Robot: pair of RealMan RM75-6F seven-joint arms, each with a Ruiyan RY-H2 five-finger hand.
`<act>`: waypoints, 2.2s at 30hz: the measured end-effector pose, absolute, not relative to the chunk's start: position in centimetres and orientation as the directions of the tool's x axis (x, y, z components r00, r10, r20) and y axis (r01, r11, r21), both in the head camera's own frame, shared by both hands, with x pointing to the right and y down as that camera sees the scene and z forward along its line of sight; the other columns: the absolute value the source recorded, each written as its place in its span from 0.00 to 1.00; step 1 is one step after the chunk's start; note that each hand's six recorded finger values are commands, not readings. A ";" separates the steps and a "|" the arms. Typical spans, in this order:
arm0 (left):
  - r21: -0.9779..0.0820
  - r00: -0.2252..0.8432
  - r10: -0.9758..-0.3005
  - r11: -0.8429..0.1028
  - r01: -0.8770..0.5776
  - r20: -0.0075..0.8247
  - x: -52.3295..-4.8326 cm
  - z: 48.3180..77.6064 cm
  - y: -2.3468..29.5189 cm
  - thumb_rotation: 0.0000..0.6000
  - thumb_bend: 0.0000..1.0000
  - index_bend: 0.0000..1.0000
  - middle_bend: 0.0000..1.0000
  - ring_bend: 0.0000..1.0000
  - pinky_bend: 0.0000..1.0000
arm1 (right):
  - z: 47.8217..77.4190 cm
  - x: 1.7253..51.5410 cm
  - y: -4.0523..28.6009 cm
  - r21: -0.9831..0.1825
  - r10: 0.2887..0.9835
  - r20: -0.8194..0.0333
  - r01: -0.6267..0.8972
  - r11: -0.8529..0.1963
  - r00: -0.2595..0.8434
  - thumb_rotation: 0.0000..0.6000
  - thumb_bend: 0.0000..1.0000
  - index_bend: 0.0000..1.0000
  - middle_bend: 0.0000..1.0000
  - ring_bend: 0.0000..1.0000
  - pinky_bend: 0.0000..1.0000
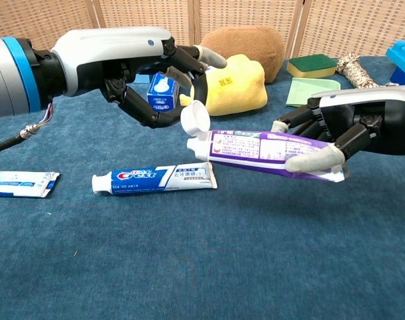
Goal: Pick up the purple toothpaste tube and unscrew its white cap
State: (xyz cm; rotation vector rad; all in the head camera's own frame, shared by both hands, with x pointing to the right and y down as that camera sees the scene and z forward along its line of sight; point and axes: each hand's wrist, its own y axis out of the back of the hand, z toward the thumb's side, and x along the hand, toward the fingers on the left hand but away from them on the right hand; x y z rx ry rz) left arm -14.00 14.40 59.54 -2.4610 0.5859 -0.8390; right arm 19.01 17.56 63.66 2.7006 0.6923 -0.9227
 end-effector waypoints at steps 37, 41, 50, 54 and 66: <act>-0.750 0.290 -0.828 -0.559 -0.355 0.480 -37.6 51.5 16.1 1.00 0.47 0.20 0.02 0.00 0.09 | 65.9 29.6 13.7 -0.264 0.570 -0.715 0.598 -0.757 0.406 1.00 0.57 0.94 0.78 0.74 0.69; -0.752 0.220 -0.841 -0.541 -0.378 0.494 -40.2 51.2 17.2 1.00 0.47 0.20 0.02 0.00 0.09 | 66.6 30.7 14.2 -0.305 0.565 -0.736 0.563 -0.768 0.373 1.00 0.56 0.91 0.75 0.69 0.58; -0.756 0.126 -0.854 -0.507 -0.414 0.504 -43.6 51.5 18.4 1.00 0.47 0.20 0.02 0.00 0.08 | 67.1 32.4 14.3 -0.394 0.587 -0.737 0.492 -0.776 0.335 0.81 0.42 0.56 0.53 0.34 0.26; -0.755 0.114 -0.858 -0.498 -0.427 0.501 -43.9 51.7 18.5 1.00 0.47 0.20 0.01 0.00 0.08 | 66.9 33.1 14.2 -0.422 0.618 -0.717 0.505 -0.753 0.322 0.63 0.33 0.40 0.41 0.22 0.25; -0.754 0.095 -0.860 -0.487 -0.441 0.501 -44.3 51.7 18.8 1.00 0.47 0.19 0.01 0.00 0.07 | 65.5 35.7 14.1 -0.480 0.683 -0.676 0.537 -0.694 0.277 0.42 0.24 0.26 0.31 0.14 0.23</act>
